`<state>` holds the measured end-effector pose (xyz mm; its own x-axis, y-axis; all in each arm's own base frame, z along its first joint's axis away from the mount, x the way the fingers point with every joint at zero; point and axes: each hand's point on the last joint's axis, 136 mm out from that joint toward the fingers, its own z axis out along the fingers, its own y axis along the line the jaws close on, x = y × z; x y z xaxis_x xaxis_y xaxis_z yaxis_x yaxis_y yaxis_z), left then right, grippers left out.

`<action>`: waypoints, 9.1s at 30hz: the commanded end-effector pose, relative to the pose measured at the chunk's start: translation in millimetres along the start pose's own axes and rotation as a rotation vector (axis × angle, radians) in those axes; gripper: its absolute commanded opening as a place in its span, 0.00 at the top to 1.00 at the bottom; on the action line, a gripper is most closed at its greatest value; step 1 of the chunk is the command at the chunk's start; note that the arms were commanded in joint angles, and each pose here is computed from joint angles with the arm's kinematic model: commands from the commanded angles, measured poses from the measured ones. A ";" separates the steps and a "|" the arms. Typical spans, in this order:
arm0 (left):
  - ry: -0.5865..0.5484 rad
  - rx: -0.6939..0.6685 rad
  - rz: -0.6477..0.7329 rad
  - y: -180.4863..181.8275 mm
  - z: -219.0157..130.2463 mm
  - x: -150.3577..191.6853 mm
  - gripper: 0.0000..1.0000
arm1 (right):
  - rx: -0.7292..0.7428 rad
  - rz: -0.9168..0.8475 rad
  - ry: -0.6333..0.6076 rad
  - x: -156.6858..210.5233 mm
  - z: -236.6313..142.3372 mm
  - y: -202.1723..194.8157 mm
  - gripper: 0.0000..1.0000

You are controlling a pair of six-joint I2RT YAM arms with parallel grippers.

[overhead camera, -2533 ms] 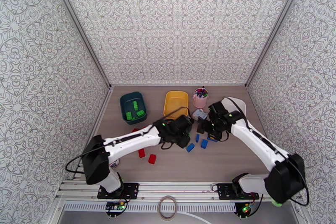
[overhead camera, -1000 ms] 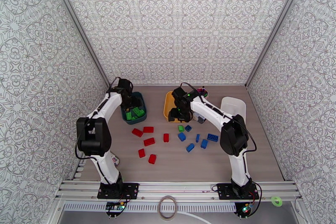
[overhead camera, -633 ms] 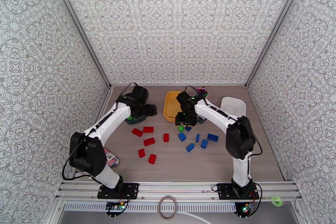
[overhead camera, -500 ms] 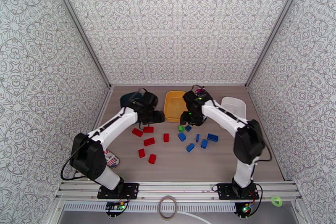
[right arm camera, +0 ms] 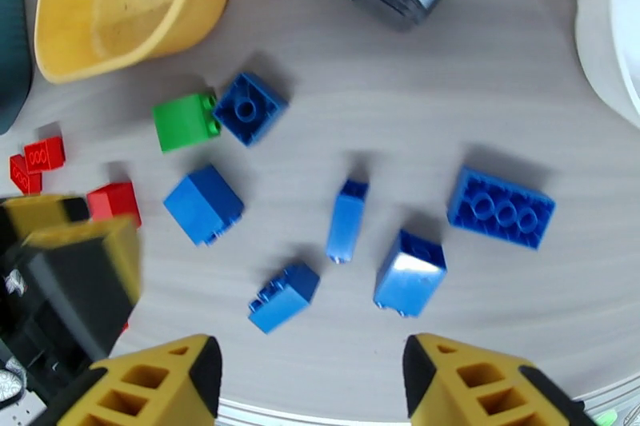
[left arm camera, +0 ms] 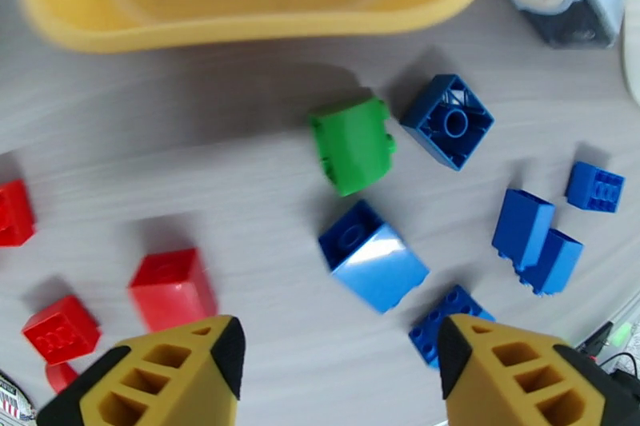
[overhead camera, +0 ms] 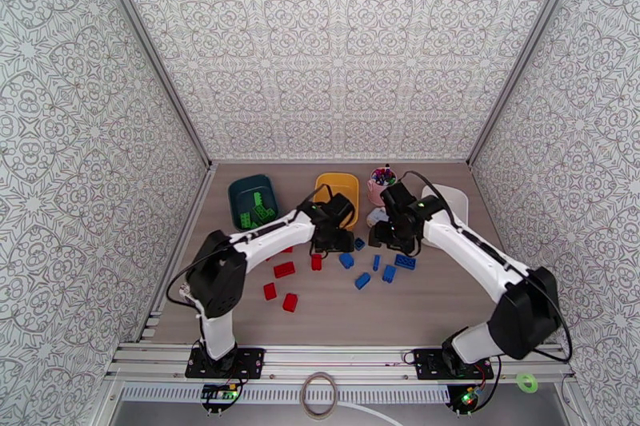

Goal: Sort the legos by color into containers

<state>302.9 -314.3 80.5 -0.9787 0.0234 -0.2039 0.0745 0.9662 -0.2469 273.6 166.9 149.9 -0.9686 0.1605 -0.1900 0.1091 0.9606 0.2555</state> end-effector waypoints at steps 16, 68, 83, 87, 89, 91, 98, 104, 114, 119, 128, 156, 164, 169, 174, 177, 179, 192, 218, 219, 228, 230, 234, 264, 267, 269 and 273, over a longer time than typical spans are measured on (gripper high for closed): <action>-0.029 -0.025 -0.093 -7.8 45.6 -23.3 0.42 | -0.014 0.033 -0.005 22.8 -13.4 -15.7 0.34; -0.129 -0.069 -0.078 24.9 -12.7 -6.1 0.75 | -0.122 -0.022 0.036 -1.0 0.9 23.6 0.35; -0.245 -0.109 -0.212 94.6 -82.4 -32.3 0.76 | -0.157 -0.175 0.053 -21.0 14.5 88.9 0.35; -0.271 -0.113 -0.277 127.5 -98.4 -50.9 0.76 | -0.175 -0.210 0.067 -23.9 21.5 112.0 0.35; -0.282 -0.115 -0.310 144.7 -104.5 -60.3 0.76 | -0.179 -0.228 0.074 -24.7 24.7 122.2 0.35; -0.289 -0.110 -0.339 160.0 -108.4 -70.2 0.76 | -0.181 -0.244 0.079 -25.4 26.4 130.2 0.36; -0.277 -0.105 -0.418 208.1 -103.9 -102.9 0.76 | -0.174 -0.269 0.083 -33.3 27.2 141.8 0.36; -0.276 -0.102 -0.461 236.0 -97.0 -131.4 0.77 | -0.148 -0.285 0.083 -39.4 26.7 143.6 0.36; -0.234 -0.101 -0.499 265.5 -74.6 -158.5 0.76 | -0.128 -0.275 0.075 -50.4 32.9 148.7 0.36; -0.225 -0.085 -0.503 269.0 -64.9 -164.5 0.77 | -0.123 -0.262 0.074 -54.8 34.2 150.3 0.36; -0.207 -0.126 -0.520 280.1 -61.1 -164.1 0.74 | -0.124 -0.260 0.080 -57.5 38.5 153.8 0.36; -0.476 -0.067 -0.175 130.8 -168.2 -72.8 0.01 | -0.091 -0.167 -0.029 -12.0 -1.1 65.9 0.26; -0.535 0.040 -0.022 50.6 -162.4 -47.3 0.01 | -0.083 -0.060 -0.049 10.4 -11.2 13.4 0.25; -0.447 0.029 -0.044 31.4 -128.7 -26.4 0.01 | -0.069 -0.015 -0.049 29.3 -13.3 -11.4 0.22; -0.346 0.030 0.005 -0.1 -95.7 -12.6 0.01 | -0.071 0.030 0.001 55.0 0.8 -27.5 0.21; -0.288 0.030 0.013 -10.3 -75.6 -5.5 0.01 | -0.095 0.061 0.032 68.2 11.8 -30.9 0.23; -0.268 0.035 0.003 -12.3 -67.1 -2.7 0.01 | -0.106 0.081 0.045 74.1 17.7 -32.3 0.24; -0.218 0.027 -0.034 2.8 -55.4 10.2 0.01 | 0.042 0.112 0.063 60.1 48.5 -46.4 0.39; -0.231 0.047 -0.059 24.6 -61.9 -7.3 0.02 | 0.165 0.083 0.141 30.4 93.8 -47.7 0.41; -0.230 0.048 -0.055 23.4 -62.3 -8.2 0.02 | 0.169 0.085 0.145 30.4 95.3 -48.5 0.41; -0.215 0.070 0.018 3.6 -59.0 -18.8 0.01 | 0.180 0.082 0.176 36.8 106.3 -53.2 0.48; -0.212 0.073 0.043 -1.5 -58.0 -21.0 0.01 | 0.183 0.086 0.174 37.5 105.7 -54.5 0.52; -0.216 0.104 0.104 -17.3 -60.3 -25.9 0.01 | 0.173 0.090 0.149 34.2 95.3 -53.1 0.59; -0.336 0.444 0.717 -230.0 -76.8 -54.5 0.01 | 0.138 0.589 -0.165 -146.4 -12.3 -190.5 0.67; -0.331 0.443 0.723 -233.2 -74.1 -51.8 0.01 | 0.144 0.607 -0.155 -152.5 -11.2 -201.9 0.62; -0.334 0.432 0.719 -231.5 -74.1 -52.8 0.01 | 0.144 0.603 -0.158 -156.2 -13.4 -202.9 0.54; -0.350 0.374 0.681 -217.8 -76.0 -64.1 0.01 | 0.147 0.594 -0.164 -159.9 -17.6 -203.0 0.40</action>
<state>325.1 -517.9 219.5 -0.5859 0.4186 -0.6939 0.7575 0.5871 -0.2855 400.0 -58.0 134.6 -0.6794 0.7063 -0.1987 0.6709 0.7077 0.2215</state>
